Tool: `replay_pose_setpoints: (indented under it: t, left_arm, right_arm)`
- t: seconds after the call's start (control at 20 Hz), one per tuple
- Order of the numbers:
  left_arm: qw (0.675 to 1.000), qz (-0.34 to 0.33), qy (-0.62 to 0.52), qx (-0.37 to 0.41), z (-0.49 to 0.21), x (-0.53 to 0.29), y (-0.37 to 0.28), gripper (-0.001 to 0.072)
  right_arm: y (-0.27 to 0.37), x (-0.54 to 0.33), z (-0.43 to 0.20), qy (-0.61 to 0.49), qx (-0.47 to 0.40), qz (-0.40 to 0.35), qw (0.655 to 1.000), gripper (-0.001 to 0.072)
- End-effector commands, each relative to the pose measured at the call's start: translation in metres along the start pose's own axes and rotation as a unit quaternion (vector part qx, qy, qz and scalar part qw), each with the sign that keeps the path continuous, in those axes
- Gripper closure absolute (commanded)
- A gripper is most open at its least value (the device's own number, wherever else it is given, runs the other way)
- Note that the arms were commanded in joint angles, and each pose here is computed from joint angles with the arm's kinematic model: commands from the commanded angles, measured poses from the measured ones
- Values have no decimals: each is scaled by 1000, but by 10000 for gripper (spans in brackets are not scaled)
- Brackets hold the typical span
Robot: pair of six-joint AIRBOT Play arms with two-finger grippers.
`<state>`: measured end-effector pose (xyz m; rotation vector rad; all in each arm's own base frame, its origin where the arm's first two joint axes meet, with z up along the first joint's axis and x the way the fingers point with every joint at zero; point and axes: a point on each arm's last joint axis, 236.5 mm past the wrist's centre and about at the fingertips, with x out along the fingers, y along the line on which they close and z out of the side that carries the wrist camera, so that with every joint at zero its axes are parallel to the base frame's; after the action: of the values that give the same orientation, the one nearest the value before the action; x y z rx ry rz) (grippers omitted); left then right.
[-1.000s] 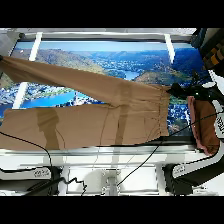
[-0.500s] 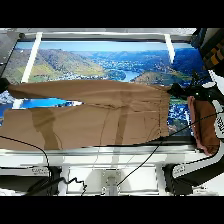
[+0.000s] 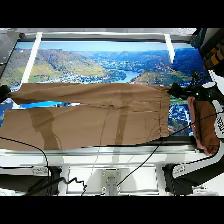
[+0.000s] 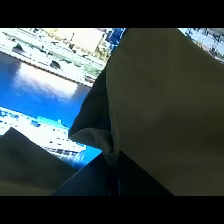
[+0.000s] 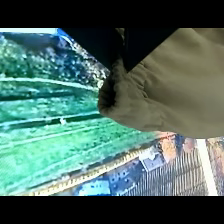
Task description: Fold the clothes and pants, and hang the long-sleeved shirts on hangers.
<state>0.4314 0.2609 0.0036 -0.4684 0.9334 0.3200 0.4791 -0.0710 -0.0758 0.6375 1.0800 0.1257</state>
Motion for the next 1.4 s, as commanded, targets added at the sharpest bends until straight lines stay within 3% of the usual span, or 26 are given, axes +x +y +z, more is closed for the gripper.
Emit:
replay_pose_setpoints:
  t: [0.0, 0.15, 0.45, 0.6, 0.7, 0.8, 0.95, 1.1, 1.35]
  left_arm:
    - [994, -44, -93, -44, 45, -1, -31, 688]
    - [958, -79, -257, -98, 121, -21, -74, 689]
    - [904, -117, -409, 31, 208, -86, -202, 689]
    - [917, -79, -360, 152, 188, -71, -217, 689]
    - [952, -43, -221, 209, 136, -25, -183, 691]
    - [977, 35, -63, 201, 77, 13, -108, 691]
    - [974, 128, 102, 158, 9, 19, -5, 691]
    - [973, 144, 143, 112, -10, 14, 42, 690]
    - [979, 152, 68, 117, 26, 19, 49, 689]
  right_arm:
    - [0, 0, 2, -4, 0, 0, 1000, 683]
    - [-1, 0, 4, -9, 0, -3, 1000, 683]
    - [-1, 0, 4, -9, 0, -3, 1000, 683]
    - [-1, 0, 4, -8, 0, -3, 1000, 683]
    - [-1, 0, 4, -7, 0, -3, 1000, 683]
    - [0, 0, 2, -3, 0, -1, 1000, 683]
    - [0, 0, -1, 2, -1, -1, 1000, 683]
    - [0, 0, -2, 3, -2, 0, 1000, 683]
    - [4, 0, -9, 20, -3, 6, 1000, 683]
